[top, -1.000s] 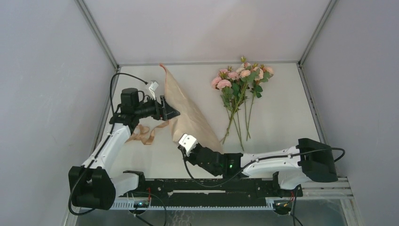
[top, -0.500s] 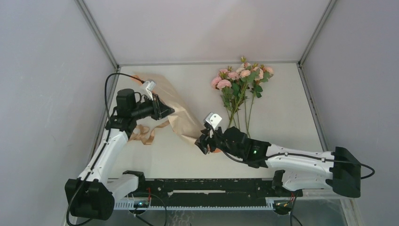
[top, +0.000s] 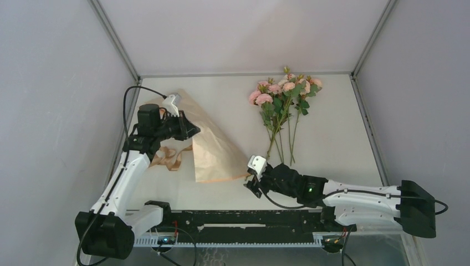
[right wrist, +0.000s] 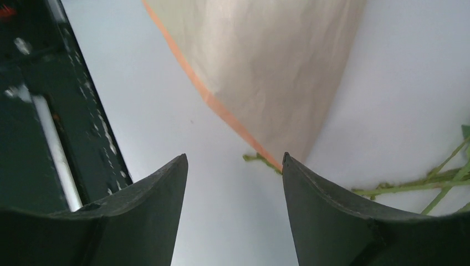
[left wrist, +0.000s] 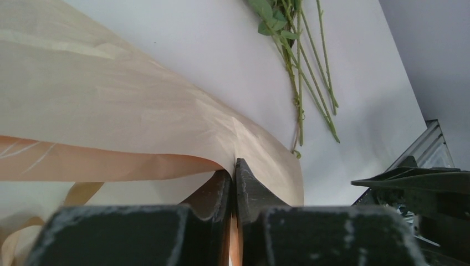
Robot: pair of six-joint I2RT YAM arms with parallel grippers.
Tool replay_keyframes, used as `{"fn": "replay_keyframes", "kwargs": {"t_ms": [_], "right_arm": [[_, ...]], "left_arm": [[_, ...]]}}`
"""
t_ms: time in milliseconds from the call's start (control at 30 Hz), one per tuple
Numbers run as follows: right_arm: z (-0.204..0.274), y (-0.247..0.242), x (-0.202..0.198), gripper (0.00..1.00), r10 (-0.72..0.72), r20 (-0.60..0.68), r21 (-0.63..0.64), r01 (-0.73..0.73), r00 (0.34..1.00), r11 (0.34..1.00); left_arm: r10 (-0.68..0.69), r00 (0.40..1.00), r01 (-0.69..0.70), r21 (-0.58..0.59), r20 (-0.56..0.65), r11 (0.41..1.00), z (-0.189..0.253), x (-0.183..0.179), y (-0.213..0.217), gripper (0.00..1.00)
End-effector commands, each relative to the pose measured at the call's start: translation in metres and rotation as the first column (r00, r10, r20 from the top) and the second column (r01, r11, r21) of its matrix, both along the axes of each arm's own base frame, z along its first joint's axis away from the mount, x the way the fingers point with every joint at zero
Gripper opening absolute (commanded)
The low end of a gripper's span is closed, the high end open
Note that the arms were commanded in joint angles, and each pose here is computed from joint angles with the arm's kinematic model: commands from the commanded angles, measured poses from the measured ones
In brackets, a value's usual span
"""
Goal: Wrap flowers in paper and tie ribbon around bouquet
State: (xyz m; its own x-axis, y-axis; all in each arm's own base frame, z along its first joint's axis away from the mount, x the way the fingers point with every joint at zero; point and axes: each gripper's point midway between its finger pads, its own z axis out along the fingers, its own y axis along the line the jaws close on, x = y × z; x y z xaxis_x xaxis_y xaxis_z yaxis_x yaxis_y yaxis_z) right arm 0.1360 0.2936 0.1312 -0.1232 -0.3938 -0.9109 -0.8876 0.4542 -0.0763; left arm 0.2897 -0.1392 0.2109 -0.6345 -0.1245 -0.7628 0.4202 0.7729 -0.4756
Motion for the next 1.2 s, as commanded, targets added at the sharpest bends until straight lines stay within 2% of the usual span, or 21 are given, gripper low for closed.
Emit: {"fn": "replay_keyframes", "kwargs": {"t_ms": [0, 167, 333, 467, 533, 600, 633, 800, 900, 1167], "right_arm": [[-0.007, 0.009, 0.006, 0.71, 0.033, 0.096, 0.006, -0.034, 0.995, 0.999], [-0.025, 0.007, 0.028, 0.69, -0.023, 0.177, -0.071, 0.036, 0.984, 0.997], [-0.031, 0.02, 0.035, 0.69, 0.002, 0.213, -0.086, 0.017, 0.977, 0.996], [0.003, 0.054, 0.016, 0.71, 0.042, 0.268, -0.005, -0.042, 0.963, 0.999], [0.02, 0.075, 0.001, 0.79, 0.053, 0.304, 0.072, -0.079, 0.951, 0.994], [0.031, 0.093, -0.008, 0.95, 0.012, 0.375, 0.121, -0.061, 0.927, 0.991], [0.034, 0.1, -0.01, 0.99, -0.01, 0.42, 0.121, -0.045, 0.908, 0.992], [0.04, 0.136, -0.001, 1.0, -0.095, 0.636, 0.084, 0.053, 0.766, 0.995], [0.045, 0.149, 0.007, 1.0, -0.12, 0.706, 0.085, 0.085, 0.698, 0.993], [0.05, 0.147, 0.028, 0.99, -0.191, 0.704, 0.118, 0.153, 0.683, 0.981]], "left_arm": [[0.015, 0.999, -0.016, 0.009, 0.049, 1.0, 0.022, 0.004, 0.0, 0.09], [0.012, 0.999, -0.013, 0.025, 0.047, 1.0, 0.02, 0.001, 0.001, 0.09], [0.008, 0.999, -0.009, 0.024, 0.051, 1.0, 0.022, -0.002, 0.0, 0.09], [0.016, 0.999, -0.017, 0.012, 0.041, 1.0, 0.022, -0.004, -0.001, 0.09], [0.025, 0.999, -0.025, -0.001, 0.034, 1.0, 0.025, -0.004, -0.002, 0.09], [0.033, 0.999, -0.033, -0.014, 0.023, 0.999, 0.026, -0.005, -0.003, 0.09], [0.037, 0.999, -0.037, -0.017, 0.019, 0.999, 0.026, -0.006, -0.003, 0.09], [0.035, 0.999, -0.035, -0.019, 0.013, 0.999, 0.024, -0.007, -0.003, 0.09], [0.031, 0.999, -0.03, -0.022, 0.019, 0.999, 0.026, -0.009, -0.004, 0.09], [0.023, 1.0, -0.022, -0.023, 0.013, 0.999, 0.024, -0.01, -0.005, 0.09]]}}
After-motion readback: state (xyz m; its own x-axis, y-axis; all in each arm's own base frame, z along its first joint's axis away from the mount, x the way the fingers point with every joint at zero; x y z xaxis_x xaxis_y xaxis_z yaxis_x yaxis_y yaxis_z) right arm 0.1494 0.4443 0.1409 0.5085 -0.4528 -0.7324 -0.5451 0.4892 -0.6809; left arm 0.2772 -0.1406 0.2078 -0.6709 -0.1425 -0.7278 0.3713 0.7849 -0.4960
